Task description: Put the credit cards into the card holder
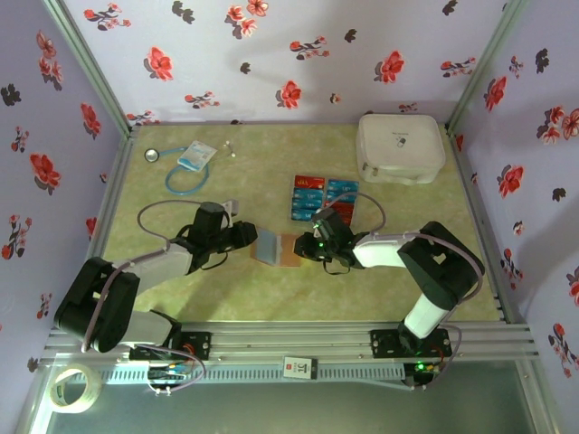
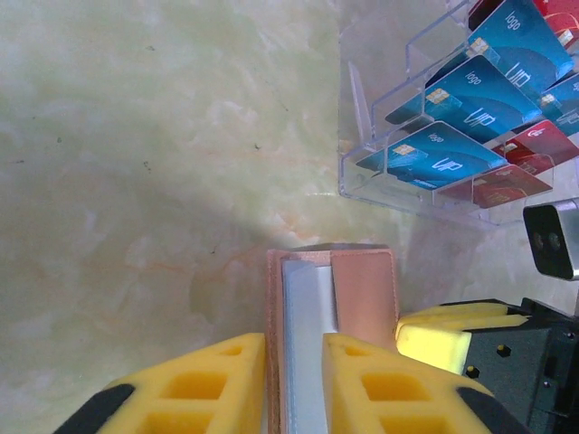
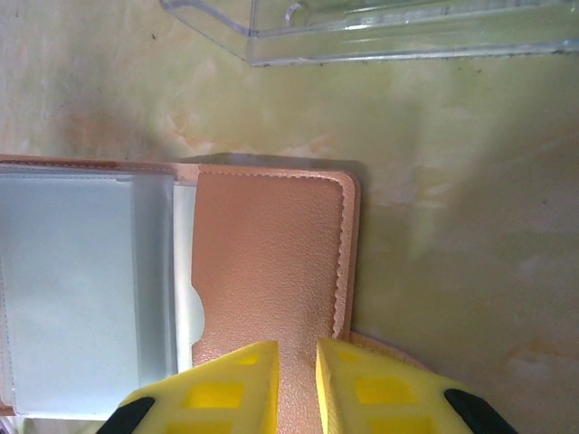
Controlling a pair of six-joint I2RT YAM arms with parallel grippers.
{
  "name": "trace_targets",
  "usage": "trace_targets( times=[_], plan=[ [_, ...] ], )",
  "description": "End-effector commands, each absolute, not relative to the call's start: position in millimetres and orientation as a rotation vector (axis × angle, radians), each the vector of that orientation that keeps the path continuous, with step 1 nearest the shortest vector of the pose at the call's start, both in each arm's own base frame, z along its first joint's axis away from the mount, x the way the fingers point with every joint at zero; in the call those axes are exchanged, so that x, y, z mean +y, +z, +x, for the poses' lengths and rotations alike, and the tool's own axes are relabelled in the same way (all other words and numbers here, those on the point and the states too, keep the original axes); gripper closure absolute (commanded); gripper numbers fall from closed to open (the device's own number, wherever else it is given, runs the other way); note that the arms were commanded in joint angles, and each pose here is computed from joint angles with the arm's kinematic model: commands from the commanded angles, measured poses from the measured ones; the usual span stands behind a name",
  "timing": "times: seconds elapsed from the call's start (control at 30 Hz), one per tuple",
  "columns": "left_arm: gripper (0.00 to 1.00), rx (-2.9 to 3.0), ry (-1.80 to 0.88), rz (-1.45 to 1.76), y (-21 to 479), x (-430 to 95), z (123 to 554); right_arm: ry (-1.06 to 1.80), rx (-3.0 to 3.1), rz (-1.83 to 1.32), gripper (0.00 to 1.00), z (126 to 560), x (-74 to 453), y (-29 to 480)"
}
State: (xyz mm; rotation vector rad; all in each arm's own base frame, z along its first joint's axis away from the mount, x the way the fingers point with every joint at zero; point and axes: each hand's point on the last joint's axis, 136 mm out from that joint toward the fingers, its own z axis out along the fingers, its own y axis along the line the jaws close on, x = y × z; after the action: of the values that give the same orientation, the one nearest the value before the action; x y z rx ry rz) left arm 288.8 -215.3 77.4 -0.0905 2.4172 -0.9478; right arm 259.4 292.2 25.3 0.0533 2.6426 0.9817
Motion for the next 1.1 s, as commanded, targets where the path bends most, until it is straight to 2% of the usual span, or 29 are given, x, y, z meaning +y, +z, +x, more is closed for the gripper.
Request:
trace_targets(
  times=[0.0,0.37,0.57,0.83,0.93,1.07],
  plan=[
    [0.79,2.42,-0.969,-0.092,73,-216,287,0.936,2.685,0.093,0.82,256,283,9],
    [0.89,2.439,-0.973,-0.085,67,-218,288,0.936,2.692,0.092,0.82,256,283,7],
    [1.0,2.427,-0.994,-0.079,73,-222,289,0.939,2.698,0.088,0.82,257,285,6],
    [1.0,2.336,-1.154,-0.042,107,-260,293,0.957,2.709,0.082,0.83,259,291,3],
    [1.0,2.358,-1.176,-0.033,99,-276,292,0.959,2.712,0.079,0.83,260,293,3],
    [1.0,2.378,-1.154,-0.086,82,-269,293,0.953,2.712,0.073,0.83,260,292,5]
  ],
)
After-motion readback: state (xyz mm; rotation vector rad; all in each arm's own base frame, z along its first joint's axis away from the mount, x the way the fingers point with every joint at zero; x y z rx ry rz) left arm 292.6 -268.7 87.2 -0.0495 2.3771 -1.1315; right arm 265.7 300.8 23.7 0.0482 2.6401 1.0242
